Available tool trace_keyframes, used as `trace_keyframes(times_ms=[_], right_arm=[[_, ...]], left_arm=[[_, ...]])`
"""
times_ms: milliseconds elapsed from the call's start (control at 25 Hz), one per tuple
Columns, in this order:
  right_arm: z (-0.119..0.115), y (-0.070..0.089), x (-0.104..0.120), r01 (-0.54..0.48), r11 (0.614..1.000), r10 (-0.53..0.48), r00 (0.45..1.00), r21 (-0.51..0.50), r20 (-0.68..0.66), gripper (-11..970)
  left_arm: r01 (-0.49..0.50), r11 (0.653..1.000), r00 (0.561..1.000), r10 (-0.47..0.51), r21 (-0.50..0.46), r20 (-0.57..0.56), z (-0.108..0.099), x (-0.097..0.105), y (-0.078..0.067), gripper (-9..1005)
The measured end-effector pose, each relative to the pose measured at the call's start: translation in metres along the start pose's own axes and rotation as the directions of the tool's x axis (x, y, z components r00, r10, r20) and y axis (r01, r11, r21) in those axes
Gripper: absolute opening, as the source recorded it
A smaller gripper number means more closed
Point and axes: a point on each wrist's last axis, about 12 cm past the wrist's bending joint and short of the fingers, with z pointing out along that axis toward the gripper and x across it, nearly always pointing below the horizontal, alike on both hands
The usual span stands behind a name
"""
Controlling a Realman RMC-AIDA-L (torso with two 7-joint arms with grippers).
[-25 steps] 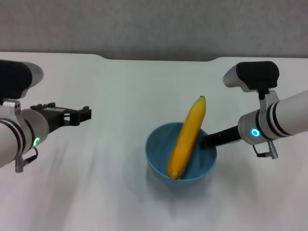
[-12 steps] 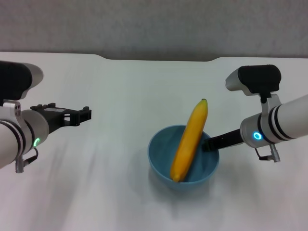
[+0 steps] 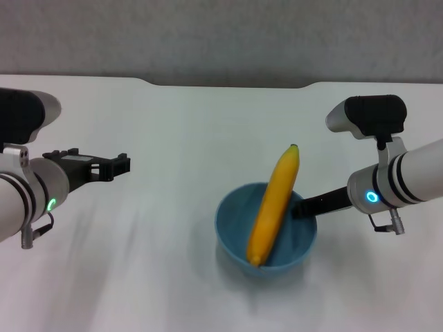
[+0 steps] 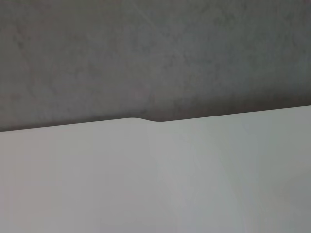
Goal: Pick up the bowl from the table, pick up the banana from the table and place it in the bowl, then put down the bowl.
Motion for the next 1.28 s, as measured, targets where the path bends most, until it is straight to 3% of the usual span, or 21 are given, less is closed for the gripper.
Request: trace_keyframes(times_ms=[440, 920, 1240, 1280], right_arm=[[-0.001, -0.002, 0.002, 0.021, 1.000, -0.021, 1.000, 0.003, 0.006, 116], [-0.021, -0.010, 0.011, 0.060, 0.998, -0.058, 0.991, -0.016, 0.118, 287], [-0.050, -0.016, 0.023, 0.109, 0.994, -0.110, 0.964, 0.018, 0.243, 761], [-0.050, -0.016, 0.023, 0.109, 0.994, -0.110, 0.964, 0.018, 0.243, 785]], left_arm=[[0.002, 1.000, 1.000, -0.002, -0.004, 0.002, -0.002, 0.001, 0.002, 907], [0.020, 1.000, 1.000, -0.020, -0.023, -0.002, -0.004, 0.007, 0.010, 907], [0.037, 0.999, 0.999, -0.036, -0.036, 0.026, -0.008, 0.013, 0.018, 907], [0.037, 0.999, 0.999, -0.036, -0.036, 0.026, -0.008, 0.013, 0.018, 907]])
